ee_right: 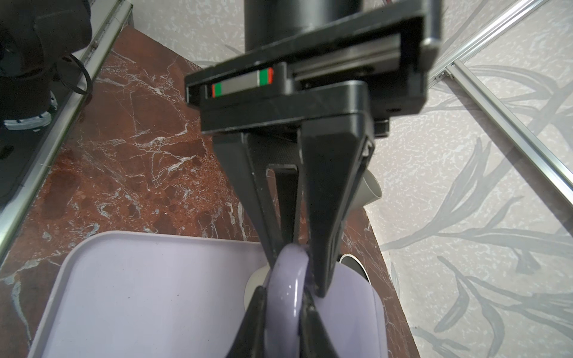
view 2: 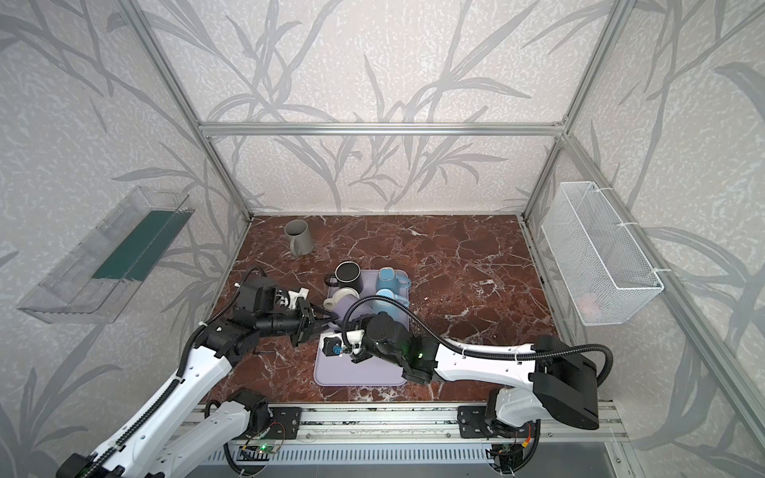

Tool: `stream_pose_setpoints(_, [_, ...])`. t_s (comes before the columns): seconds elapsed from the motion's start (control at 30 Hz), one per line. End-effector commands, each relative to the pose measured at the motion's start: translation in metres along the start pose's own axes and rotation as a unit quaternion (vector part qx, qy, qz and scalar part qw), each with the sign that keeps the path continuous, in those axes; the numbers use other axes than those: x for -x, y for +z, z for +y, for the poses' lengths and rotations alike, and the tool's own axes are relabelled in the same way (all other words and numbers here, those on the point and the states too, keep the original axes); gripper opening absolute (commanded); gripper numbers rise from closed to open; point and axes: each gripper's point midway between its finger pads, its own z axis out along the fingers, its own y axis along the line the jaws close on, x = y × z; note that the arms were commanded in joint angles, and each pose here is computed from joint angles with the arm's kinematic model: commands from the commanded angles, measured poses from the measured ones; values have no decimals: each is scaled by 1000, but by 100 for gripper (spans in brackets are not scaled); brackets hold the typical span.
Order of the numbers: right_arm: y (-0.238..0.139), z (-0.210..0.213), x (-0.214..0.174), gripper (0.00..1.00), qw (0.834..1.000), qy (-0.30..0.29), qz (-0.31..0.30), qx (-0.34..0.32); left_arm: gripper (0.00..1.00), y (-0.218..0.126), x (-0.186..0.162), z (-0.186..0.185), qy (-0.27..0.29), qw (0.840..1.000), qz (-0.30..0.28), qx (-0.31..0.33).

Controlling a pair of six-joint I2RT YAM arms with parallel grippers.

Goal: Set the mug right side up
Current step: 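Hold the upright lavender mug above the tray with both grippers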

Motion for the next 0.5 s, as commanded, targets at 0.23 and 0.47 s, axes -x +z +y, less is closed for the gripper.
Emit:
stream_pose_setpoints(0.23, [1,-20,31,0,998,8,-51,-25,4,-1,0,-11,8,1000,2,-24])
stream_pose_setpoints(0.47, [3,-23,29,0,998,18,-43,-35,0,-3,1,-14,14,999,-6,-29])
